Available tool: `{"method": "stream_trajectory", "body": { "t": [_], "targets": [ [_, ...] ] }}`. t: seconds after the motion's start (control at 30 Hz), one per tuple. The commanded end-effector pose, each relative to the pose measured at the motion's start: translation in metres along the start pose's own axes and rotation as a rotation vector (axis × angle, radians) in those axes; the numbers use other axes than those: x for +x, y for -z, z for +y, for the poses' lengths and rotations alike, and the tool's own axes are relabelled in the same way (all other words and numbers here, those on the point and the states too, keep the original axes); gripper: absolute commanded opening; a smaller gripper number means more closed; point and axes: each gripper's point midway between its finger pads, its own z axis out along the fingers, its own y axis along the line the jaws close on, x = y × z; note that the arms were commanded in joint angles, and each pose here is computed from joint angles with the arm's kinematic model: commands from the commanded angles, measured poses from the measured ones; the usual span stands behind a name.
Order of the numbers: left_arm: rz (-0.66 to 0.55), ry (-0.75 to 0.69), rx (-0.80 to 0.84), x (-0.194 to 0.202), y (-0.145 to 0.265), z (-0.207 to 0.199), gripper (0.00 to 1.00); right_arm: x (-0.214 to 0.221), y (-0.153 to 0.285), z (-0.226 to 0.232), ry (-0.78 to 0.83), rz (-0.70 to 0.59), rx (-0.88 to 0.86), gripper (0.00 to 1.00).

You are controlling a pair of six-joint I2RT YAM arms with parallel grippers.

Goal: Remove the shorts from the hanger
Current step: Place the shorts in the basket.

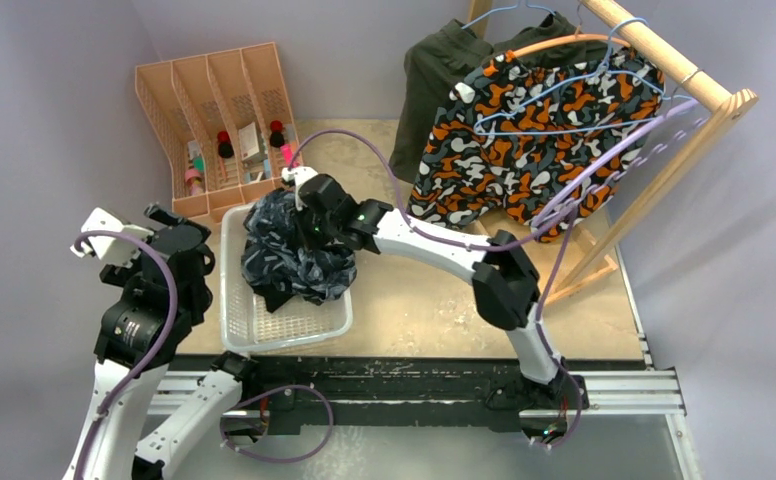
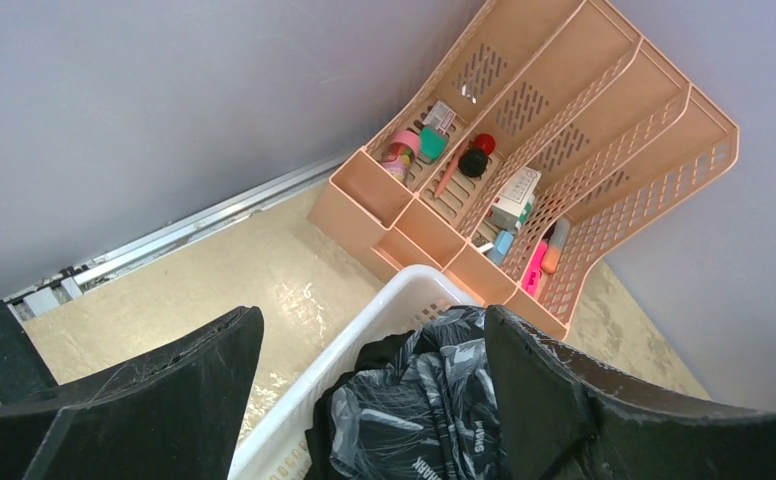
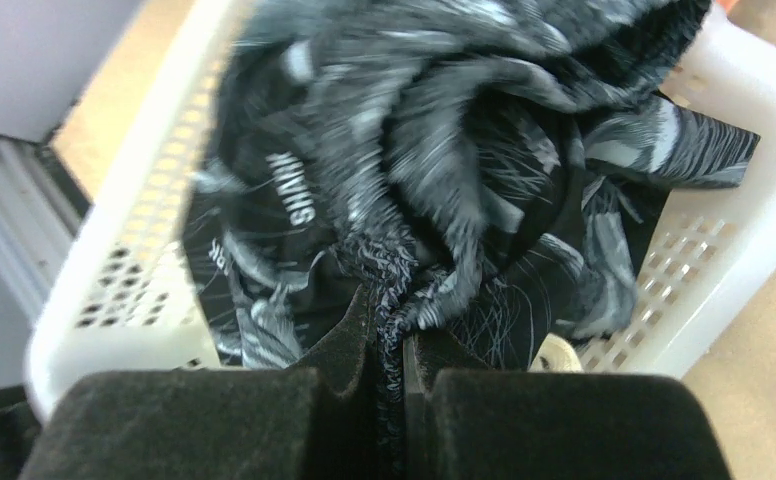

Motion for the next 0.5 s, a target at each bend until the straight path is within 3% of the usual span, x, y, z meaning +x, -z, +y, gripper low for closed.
{"method": "stream_trajectory", "body": {
  "t": [0.0,0.27,0.4,0.47],
  "targets": [
    [-0.038,0.044,-0.001,-0.018,0.005,0.002,0.81,-0.021,-0.017,0.011,-0.028,-0.013,-0.081,0.01],
    [-0.016,0.045,0.023,-0.014,0.005,-0.003,0.81,-0.001,-0.048,0.019,0.061,0.054,-0.119,0.09],
    [0.008,0.034,0.042,-0.008,0.005,-0.007,0.81,0.025,-0.061,0.008,0.098,0.133,-0.1,0.23],
    [0.016,0.032,0.046,-0.004,0.004,-0.009,0.81,0.032,-0.066,-0.006,0.117,0.173,-0.041,0.24]
  ]
}}
